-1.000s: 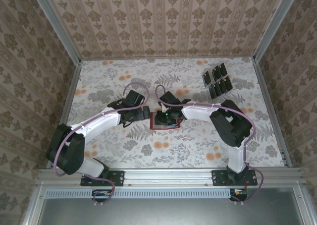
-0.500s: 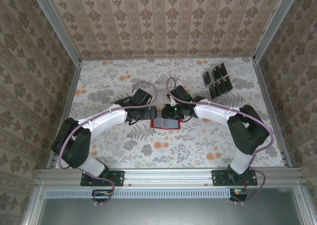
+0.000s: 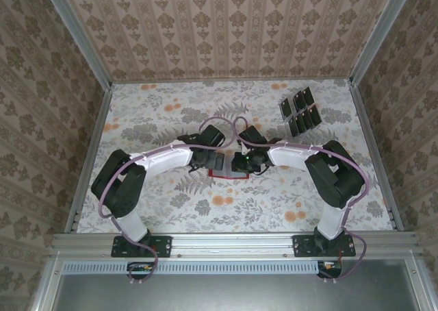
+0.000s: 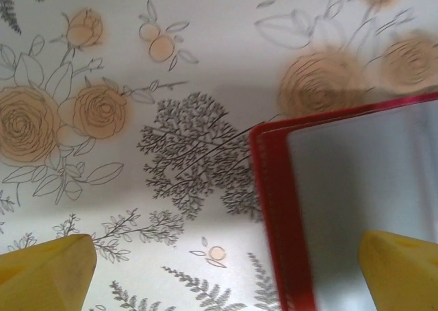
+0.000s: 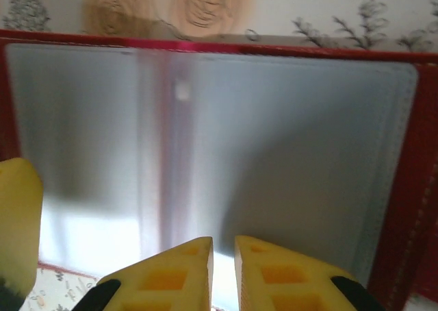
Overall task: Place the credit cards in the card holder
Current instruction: Press the card holder at the center of the table, then pick up the credit card from the storage box.
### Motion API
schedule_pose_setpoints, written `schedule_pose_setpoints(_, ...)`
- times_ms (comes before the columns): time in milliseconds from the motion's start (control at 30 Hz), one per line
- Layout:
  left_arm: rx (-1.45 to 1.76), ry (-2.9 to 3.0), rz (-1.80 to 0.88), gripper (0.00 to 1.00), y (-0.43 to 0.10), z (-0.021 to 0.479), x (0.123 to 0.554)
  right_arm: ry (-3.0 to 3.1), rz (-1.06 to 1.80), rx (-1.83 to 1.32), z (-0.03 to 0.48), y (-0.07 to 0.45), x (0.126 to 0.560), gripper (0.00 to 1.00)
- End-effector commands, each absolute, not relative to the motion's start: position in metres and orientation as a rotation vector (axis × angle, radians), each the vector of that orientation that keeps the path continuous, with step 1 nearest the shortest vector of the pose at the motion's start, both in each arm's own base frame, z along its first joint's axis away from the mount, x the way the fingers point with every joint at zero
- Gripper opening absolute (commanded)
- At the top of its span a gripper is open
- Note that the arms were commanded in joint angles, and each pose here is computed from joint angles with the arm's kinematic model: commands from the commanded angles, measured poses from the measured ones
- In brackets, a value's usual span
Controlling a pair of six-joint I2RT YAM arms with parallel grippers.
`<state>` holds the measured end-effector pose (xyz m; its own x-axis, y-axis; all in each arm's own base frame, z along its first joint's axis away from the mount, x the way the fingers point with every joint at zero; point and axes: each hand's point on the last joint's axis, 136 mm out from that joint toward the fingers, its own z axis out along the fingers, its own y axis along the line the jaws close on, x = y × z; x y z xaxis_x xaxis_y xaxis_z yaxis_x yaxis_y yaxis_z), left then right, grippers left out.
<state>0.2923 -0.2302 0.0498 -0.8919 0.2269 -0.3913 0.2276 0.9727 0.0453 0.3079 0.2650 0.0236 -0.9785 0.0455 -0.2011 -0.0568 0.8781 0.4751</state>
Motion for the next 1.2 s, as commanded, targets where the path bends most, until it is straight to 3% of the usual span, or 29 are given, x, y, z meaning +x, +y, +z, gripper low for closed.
schedule_pose_setpoints(0, 0.374, 2.733, 0.162, 1.00, -0.210, 0.041, 0.290, 2.852, 0.674, 0.032, 0.011, 0.253, 0.309, 0.18)
schedule_pose_setpoints(400, 0.348, 2.779, 0.249, 1.00, -0.194, 0.018, 0.281, 2.866, 0.684, 0.057, 0.008, 0.246, 0.303, 0.17)
schedule_pose_setpoints(667, 0.351, 2.746, 0.194, 1.00, -0.201, 0.031, 0.292, 2.647, 0.787, -0.041, 0.107, 0.252, 0.333, 0.24)
schedule_pose_setpoints(767, 0.340, 2.708, 0.138, 1.00, -0.204, 0.048, 0.300, 2.581, 0.714, -0.034, 0.141, 0.229, 0.351, 0.31)
schedule_pose_setpoints(933, 0.281, 2.649, 0.004, 1.00, -0.204, 0.082, 0.311, 2.570, 0.457, 0.057, 0.153, 0.163, 0.386, 0.51)
schedule_pose_setpoints(1167, 0.129, 2.605, -0.199, 1.00, -0.201, 0.117, 0.319, 2.606, 0.024, 0.102, 0.140, 0.085, 0.426, 0.55)
